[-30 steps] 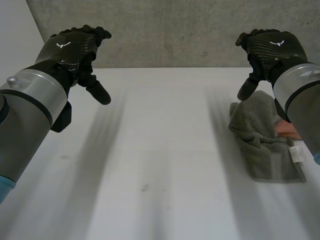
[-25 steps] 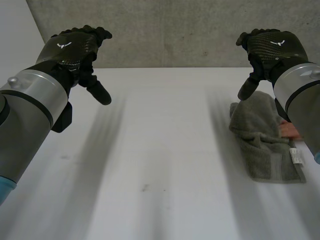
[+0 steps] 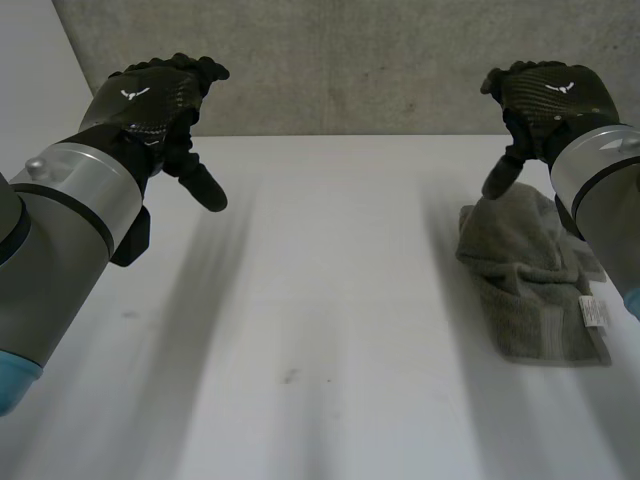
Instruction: Fold the towel.
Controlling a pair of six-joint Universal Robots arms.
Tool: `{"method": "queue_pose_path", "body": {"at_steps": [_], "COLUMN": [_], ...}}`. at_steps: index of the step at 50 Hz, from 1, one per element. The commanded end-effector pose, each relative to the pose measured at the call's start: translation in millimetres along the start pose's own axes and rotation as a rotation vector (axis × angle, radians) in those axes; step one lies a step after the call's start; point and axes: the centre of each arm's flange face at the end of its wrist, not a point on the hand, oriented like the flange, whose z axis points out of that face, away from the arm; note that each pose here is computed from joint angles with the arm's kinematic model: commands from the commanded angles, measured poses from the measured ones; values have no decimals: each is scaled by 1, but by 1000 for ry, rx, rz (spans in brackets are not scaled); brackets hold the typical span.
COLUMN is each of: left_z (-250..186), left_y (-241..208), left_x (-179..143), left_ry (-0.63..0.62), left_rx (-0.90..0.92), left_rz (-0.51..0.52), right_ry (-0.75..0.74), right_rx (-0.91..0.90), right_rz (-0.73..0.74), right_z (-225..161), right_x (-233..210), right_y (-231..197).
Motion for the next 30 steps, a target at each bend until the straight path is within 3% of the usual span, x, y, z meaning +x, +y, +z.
{"method": "queue_pose_path", "body": {"at_steps": [1, 7, 15, 21, 30], "left_z": [1, 1, 3, 3, 2], "left_y": [1, 1, 1, 1, 1], "left_x": [0, 1, 0, 0, 0], "left_ry": [0, 1, 0, 0, 0], "left_rx": [-1, -1, 8, 12, 12], "left_rz": [1, 0, 0, -1, -1], "right_ry": [70, 118, 131, 153, 30], "right_rx": [-116, -250, -297, -273, -241], "right_rz": [-90, -109, -99, -95, -70], "right_z": [42, 81, 112, 122, 122], "right_x": [27, 50, 67, 78, 68], "right_y": [42, 101, 154, 168, 172]}}
